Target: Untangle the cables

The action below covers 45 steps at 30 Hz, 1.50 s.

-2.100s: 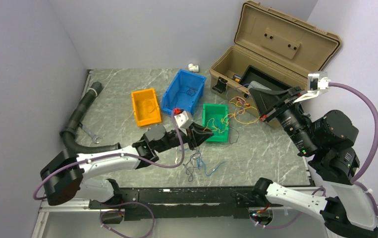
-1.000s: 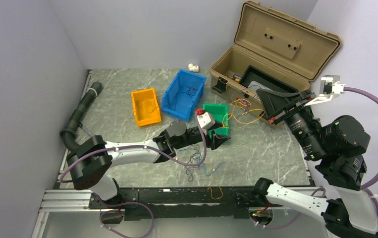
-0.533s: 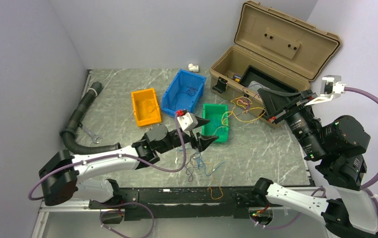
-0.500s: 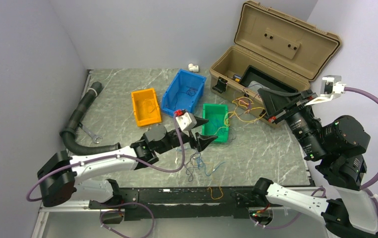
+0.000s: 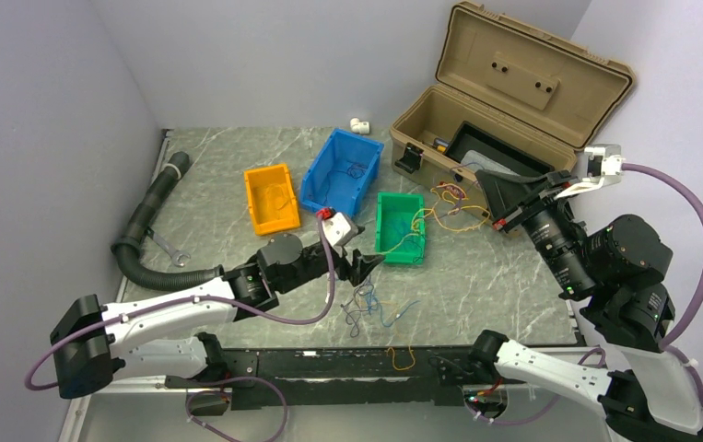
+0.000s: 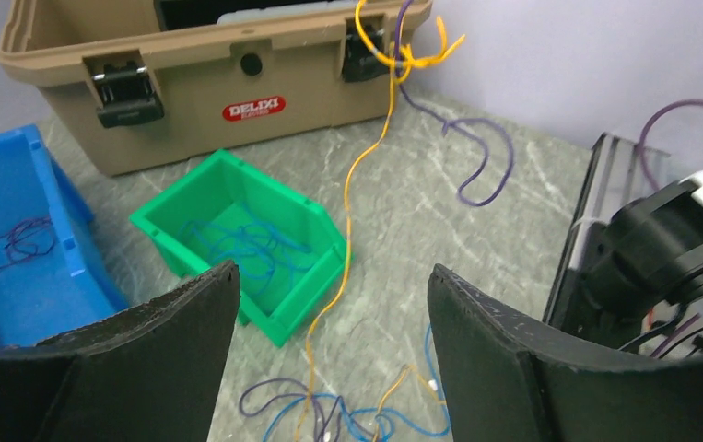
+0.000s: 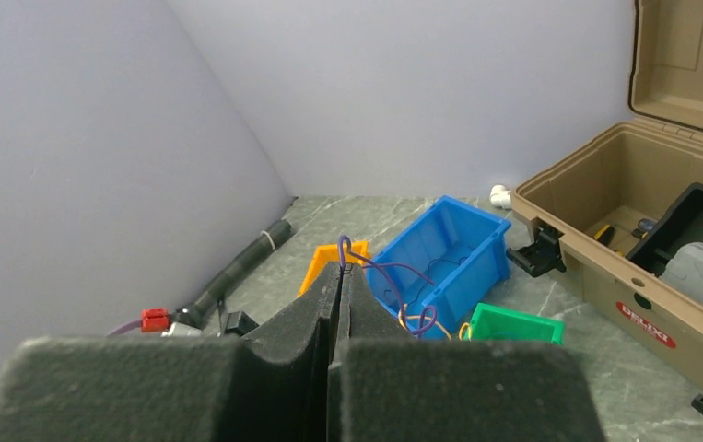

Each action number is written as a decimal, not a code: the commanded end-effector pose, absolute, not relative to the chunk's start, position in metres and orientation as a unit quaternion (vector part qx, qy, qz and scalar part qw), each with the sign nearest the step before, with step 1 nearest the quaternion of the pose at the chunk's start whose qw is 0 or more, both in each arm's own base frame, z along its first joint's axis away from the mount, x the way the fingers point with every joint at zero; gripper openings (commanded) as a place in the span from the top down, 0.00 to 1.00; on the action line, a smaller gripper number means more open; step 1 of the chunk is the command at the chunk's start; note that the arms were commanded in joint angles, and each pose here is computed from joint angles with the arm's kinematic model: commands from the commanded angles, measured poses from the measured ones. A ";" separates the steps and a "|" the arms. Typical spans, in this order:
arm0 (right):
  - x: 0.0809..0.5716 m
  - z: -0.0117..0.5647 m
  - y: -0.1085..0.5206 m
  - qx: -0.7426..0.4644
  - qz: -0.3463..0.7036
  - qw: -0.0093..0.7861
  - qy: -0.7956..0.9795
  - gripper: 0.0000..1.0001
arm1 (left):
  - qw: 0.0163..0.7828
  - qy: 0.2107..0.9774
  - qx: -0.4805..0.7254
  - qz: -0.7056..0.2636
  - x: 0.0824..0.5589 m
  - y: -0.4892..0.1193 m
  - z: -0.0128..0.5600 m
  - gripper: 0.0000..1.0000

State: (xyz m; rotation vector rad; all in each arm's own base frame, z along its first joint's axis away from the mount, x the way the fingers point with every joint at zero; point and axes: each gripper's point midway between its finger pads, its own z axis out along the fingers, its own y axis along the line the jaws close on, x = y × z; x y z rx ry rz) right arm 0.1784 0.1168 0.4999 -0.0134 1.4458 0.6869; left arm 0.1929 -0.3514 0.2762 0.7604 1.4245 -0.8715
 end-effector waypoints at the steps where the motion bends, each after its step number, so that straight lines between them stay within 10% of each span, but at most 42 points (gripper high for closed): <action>1: 0.175 0.507 0.109 0.000 0.308 0.702 0.642 1.00 | 0.619 0.617 0.340 -0.347 0.200 -0.349 0.280 0.21; 36: 0.163 0.533 0.115 -0.014 0.352 0.707 0.614 1.00 | 0.588 0.539 0.439 -0.414 0.214 -0.473 0.269 0.41; 38: 0.163 0.532 0.114 -0.013 0.351 0.707 0.614 1.00 | 0.584 0.535 0.440 -0.423 0.213 -0.479 0.270 0.50; 40: 0.164 0.530 0.114 -0.010 0.350 0.707 0.615 1.00 | 0.577 0.531 0.446 -0.431 0.211 -0.486 0.269 0.96; 45: 0.170 0.519 0.101 0.015 0.319 0.709 0.629 1.00 | 0.580 0.587 0.406 -0.393 0.234 -0.474 0.254 1.00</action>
